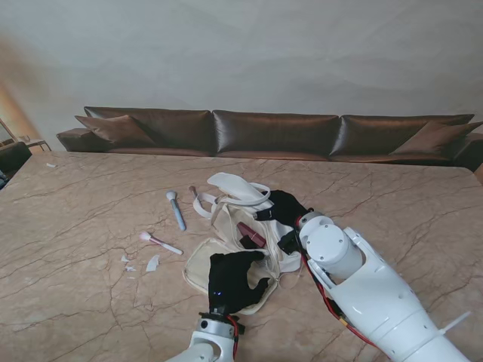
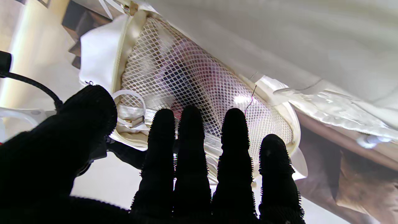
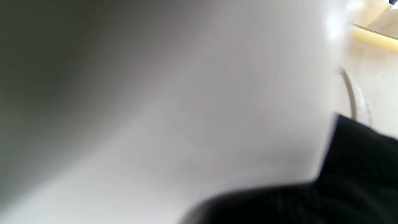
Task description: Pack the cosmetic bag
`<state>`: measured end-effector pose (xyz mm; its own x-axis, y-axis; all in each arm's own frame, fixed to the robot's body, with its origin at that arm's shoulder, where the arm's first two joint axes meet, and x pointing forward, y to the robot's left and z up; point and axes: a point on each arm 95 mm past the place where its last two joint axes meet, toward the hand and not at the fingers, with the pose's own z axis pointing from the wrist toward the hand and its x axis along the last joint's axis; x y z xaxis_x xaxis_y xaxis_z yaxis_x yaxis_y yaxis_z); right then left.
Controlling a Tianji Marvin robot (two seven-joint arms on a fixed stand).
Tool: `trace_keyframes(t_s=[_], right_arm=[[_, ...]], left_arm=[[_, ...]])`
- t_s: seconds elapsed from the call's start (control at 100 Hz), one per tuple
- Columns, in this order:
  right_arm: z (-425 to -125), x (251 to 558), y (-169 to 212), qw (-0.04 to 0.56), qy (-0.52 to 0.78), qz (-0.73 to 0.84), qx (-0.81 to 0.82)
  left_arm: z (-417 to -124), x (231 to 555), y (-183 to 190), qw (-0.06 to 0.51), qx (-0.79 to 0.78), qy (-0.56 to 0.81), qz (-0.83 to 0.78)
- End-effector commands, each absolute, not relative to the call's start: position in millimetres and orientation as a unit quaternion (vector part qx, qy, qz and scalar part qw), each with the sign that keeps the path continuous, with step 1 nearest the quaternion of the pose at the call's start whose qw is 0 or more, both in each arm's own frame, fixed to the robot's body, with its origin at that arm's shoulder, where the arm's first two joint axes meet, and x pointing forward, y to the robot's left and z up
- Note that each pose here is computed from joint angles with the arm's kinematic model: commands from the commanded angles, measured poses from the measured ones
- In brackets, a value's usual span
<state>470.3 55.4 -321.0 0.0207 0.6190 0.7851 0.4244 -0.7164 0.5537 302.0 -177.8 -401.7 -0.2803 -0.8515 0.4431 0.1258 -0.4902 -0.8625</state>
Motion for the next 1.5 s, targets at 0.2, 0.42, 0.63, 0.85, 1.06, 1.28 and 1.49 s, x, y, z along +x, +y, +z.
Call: trace_keyframes(t_s=[0.2,0.42,0.63,0.85,1.06,1.28,1.49], right_arm=[[-317.6,469.2,65.3,0.067,0.364,0.603,0.706],[-317.9,468.3,65.6,0.065,0.363,0.603,0.707],[-317.9,467.5,64.2,0.063,0.364,0.603,0.707],[-320.3,466.6,61.1,0.065,0.364,0.601,0.709],[-322.0,465.3,61.4,0.061,0.364,0.600,0.710],[-320.7,465.1,58.9,0.061,0.371,0.598,0.708],[-321.2,464.8,59.4,0.060,0.372,0.597,0.708]], left_arm=[[-398.8,303.1,-193.9,0.356,-0.495,0.352,-0.710],[-399.5,301.6,-200.2,0.358,-0.493,0.356,-0.708],[-401.5,304.3,-200.8,0.358,-0.498,0.360,-0.703],[-400.6,305.5,-193.8,0.350,-0.497,0.358,-0.709],[-396.2,310.3,-192.8,0.354,-0.499,0.348,-0.710],[-390.4,312.7,-191.9,0.348,-0.509,0.325,-0.717],[-388.8,312.0,-190.7,0.345,-0.499,0.326,-0.725]])
